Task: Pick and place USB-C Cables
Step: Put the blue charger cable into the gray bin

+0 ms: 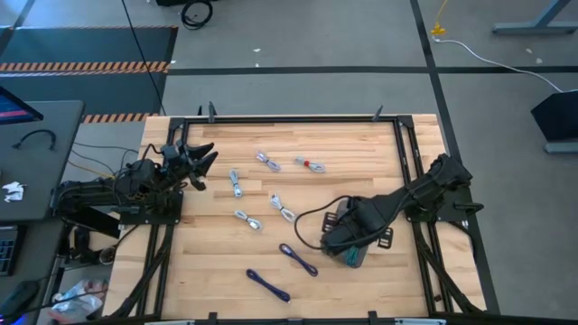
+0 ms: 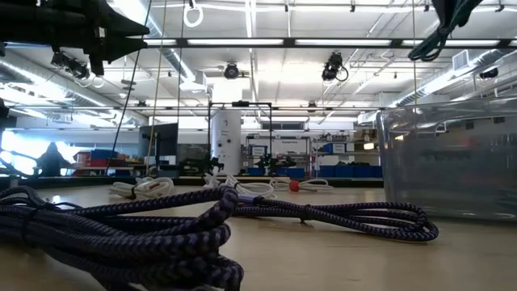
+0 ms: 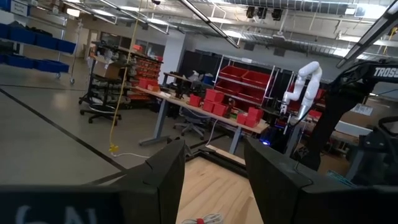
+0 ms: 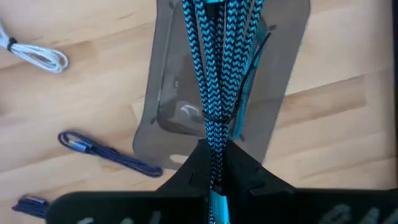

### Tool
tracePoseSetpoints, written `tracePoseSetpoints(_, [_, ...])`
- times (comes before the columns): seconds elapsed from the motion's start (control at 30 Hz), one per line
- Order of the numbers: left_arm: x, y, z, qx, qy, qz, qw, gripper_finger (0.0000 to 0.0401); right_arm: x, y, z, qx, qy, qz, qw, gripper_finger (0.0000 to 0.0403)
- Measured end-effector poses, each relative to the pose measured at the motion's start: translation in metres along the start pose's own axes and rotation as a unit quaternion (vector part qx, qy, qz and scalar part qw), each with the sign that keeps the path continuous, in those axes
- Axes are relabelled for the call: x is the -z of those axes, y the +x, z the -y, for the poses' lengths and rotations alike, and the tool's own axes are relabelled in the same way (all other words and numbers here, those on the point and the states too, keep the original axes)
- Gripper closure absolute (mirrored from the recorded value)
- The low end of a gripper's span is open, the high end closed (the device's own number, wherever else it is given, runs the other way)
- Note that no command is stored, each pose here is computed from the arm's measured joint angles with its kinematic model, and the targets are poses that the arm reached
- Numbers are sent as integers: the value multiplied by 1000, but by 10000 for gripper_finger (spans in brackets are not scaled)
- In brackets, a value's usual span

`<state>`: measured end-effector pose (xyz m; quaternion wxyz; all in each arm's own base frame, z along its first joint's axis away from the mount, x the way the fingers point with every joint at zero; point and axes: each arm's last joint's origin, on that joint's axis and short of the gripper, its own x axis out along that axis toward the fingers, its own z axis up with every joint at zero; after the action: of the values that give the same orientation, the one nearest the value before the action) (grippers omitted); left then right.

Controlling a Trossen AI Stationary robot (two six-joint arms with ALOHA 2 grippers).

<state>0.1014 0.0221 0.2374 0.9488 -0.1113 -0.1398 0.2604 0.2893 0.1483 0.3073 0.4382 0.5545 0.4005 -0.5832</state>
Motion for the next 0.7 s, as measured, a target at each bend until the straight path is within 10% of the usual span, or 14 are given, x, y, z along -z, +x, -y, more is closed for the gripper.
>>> tracePoseSetpoints(0.7, [0,0,0,0,0,0,1000,229,2,90,10,66,-2,-34,997,382])
